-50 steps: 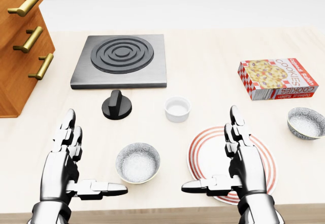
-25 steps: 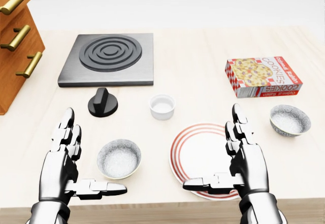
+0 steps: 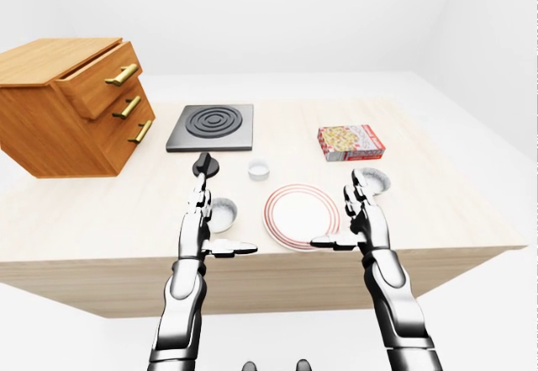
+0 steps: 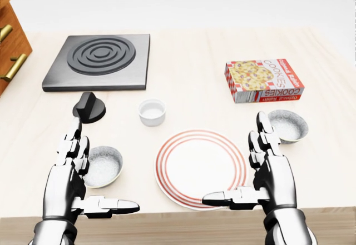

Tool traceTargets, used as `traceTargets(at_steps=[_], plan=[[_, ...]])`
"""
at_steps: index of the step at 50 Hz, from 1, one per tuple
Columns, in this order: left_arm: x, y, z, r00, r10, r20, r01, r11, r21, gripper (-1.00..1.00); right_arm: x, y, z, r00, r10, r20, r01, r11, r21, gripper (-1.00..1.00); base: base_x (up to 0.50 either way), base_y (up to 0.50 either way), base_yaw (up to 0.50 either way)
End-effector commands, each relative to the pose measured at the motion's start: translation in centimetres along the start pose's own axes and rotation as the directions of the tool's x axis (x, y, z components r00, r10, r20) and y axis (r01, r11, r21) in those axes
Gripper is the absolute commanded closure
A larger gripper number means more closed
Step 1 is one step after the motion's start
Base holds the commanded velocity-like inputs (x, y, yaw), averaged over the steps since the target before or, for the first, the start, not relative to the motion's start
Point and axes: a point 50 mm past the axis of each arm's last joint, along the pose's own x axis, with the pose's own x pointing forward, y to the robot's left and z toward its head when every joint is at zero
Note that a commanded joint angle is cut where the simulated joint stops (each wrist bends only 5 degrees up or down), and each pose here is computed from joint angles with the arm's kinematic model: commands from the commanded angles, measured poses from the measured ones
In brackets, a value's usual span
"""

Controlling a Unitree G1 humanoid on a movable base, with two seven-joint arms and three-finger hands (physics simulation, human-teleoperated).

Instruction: Pick the akita bowl next to the plate and place it on the plate.

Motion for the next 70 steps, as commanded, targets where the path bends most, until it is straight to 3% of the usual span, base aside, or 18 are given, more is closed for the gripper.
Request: traceTargets(at_steps=[1,30,42,70], plan=[[-0.03,-0.05,0.09,1.0,-0.001,0.001,0.001,1.0,0.002,-1.0,0.31,-0.37,0.13,1.0,-0.009,0.0,0.009,1.0,0.004,-1.0,-0.06,-0.21,0.0],[-0.12,-0.02,-0.16,1.0,-0.001,-0.002,0.001,1.0,0.003,-1.0,0.73,-0.41,0.04,0.999,-0.043,-0.018,0.043,0.999,-0.004,-1.0,-0.05,-0.17,0.0],[-0.11,-0.09,-0.04,1.0,-0.002,-0.005,0.002,1.0,0.002,-1.0,0.14,0.21,0.18,1.0,0.012,0.015,-0.011,0.999,-0.038,-1.0,0.0,0.0,0.0],[-0.07,-0.03,-0.24,1.0,-0.002,-0.003,0.002,1.0,0.004,-1.0,0.07,0.15,0.1,1.0,0.013,0.02,-0.012,0.999,-0.034,-1.0,0.28,-0.12,0.0]])
